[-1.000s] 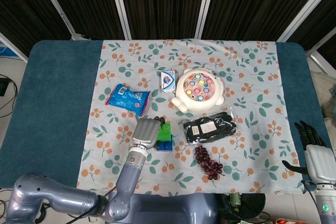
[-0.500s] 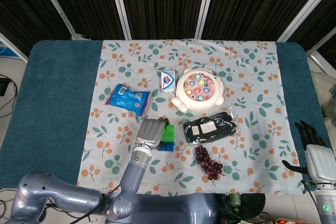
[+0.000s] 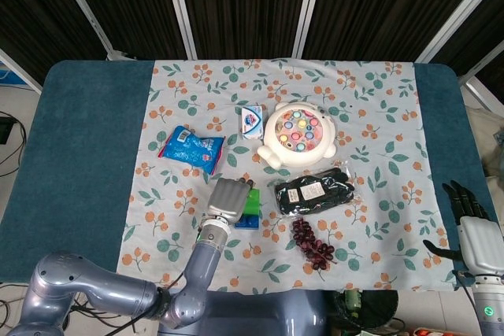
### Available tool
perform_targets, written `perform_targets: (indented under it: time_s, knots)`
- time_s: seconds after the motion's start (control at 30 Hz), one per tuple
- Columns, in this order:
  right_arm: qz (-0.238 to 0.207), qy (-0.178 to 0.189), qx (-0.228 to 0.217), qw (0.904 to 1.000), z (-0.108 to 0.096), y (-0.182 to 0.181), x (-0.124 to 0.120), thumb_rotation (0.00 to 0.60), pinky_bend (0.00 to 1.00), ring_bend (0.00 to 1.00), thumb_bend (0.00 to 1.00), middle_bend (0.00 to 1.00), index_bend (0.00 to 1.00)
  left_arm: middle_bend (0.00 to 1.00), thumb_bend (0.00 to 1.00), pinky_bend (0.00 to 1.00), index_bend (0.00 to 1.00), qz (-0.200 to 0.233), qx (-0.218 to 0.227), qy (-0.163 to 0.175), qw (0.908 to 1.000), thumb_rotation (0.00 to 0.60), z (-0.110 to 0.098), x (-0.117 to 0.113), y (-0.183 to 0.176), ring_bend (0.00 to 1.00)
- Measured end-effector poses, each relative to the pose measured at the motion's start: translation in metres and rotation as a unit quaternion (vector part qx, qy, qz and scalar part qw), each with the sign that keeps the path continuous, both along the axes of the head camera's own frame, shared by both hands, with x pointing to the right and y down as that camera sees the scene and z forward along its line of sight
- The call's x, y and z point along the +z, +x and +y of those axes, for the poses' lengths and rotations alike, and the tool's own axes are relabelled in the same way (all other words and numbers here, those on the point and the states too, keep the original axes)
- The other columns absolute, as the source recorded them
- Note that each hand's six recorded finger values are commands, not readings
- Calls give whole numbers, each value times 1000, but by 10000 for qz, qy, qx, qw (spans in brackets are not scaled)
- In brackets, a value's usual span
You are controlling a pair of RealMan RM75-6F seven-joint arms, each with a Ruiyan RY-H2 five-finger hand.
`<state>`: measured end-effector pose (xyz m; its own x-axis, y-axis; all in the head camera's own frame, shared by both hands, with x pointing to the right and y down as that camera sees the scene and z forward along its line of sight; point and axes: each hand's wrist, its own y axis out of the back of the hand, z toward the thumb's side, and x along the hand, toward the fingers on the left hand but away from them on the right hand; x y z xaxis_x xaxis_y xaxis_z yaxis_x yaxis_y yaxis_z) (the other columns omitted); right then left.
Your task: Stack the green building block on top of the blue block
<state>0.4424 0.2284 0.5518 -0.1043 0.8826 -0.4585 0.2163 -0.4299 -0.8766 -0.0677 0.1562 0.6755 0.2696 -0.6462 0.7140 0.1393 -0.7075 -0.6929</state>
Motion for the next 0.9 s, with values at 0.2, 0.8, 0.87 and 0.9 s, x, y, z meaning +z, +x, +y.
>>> perform_targets:
  time_s: [0.2,0.8,0.87,0.9]
  knots:
    - [-4,6,-9,10000,0,0,0,600,189,0,114,0,0,528,372,547,556,-3,13,-19,10000,600,4,2,1,465]
    - [56,10,-60,10000,0,0,0,600,189,0,116,0,0,45,145,153,14,499,-22,188,9986,600,-8,-32,-10,20]
    - [77,14,-73,9999,0,0,0,600,190,0,116,0,0,42,145,143,14,559,-2,253,9981,600,-10,-41,-19,13]
    - [84,21,-76,9999,0,0,-1,600,190,0,116,0,0,36,145,133,14,572,14,300,9979,600,-11,-45,-25,7]
